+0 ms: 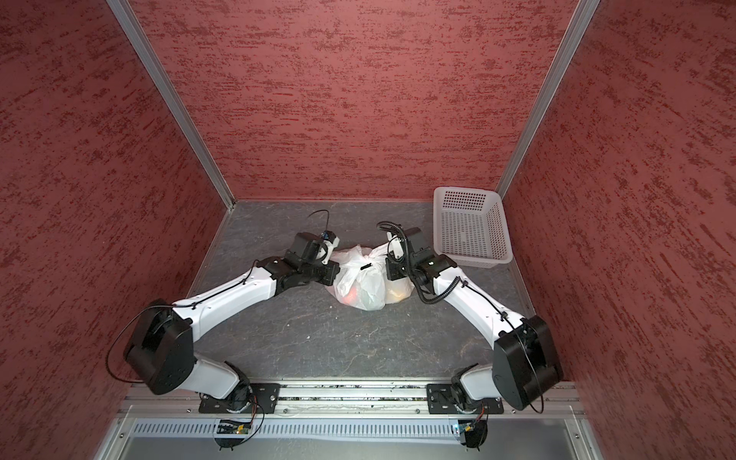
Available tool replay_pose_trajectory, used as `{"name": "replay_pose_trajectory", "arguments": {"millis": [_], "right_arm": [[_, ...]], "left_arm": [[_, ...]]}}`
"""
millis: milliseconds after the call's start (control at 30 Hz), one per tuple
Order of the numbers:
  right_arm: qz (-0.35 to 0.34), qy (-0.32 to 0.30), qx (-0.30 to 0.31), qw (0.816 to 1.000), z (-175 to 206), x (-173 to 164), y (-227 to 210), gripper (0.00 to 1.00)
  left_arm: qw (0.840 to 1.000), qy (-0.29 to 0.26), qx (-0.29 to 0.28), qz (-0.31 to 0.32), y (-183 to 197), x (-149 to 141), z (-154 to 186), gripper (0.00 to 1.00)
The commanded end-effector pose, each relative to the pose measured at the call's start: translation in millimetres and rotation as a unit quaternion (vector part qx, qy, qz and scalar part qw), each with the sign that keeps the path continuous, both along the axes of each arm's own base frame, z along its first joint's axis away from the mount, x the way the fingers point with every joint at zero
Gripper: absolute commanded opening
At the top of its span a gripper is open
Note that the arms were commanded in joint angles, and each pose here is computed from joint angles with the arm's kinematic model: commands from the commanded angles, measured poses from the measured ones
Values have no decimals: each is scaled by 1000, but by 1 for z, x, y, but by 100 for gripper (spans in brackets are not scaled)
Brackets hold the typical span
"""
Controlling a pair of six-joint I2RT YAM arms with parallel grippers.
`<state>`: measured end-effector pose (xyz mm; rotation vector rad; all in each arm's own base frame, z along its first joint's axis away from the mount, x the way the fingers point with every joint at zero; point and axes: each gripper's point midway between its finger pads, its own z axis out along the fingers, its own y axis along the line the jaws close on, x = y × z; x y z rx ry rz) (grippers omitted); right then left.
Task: Untie the knot of the plastic bag and take out the fruit
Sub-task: Untie the plastic bag at the center of the table.
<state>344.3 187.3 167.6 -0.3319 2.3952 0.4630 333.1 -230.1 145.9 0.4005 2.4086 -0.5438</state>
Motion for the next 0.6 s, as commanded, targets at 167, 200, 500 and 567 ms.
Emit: {"name": "replay_pose_trajectory", "arguments": {"millis": [167, 200, 500, 567], "right_arm": [[-104, 8, 13, 994, -11, 15, -65, 0], [-111, 11, 15, 994, -13, 17, -70, 0], [-64, -17, 33, 997, 15, 16, -60, 46], [-47, -46, 26, 998, 33, 10, -56, 60]], "left_arm": [[993, 49, -56, 92, 70, 1, -21, 0], [992, 52, -59, 97, 73, 0, -22, 0], [997, 19, -48, 49, 44, -9, 1, 2], [999, 2, -39, 33, 33, -12, 13, 4]]}}
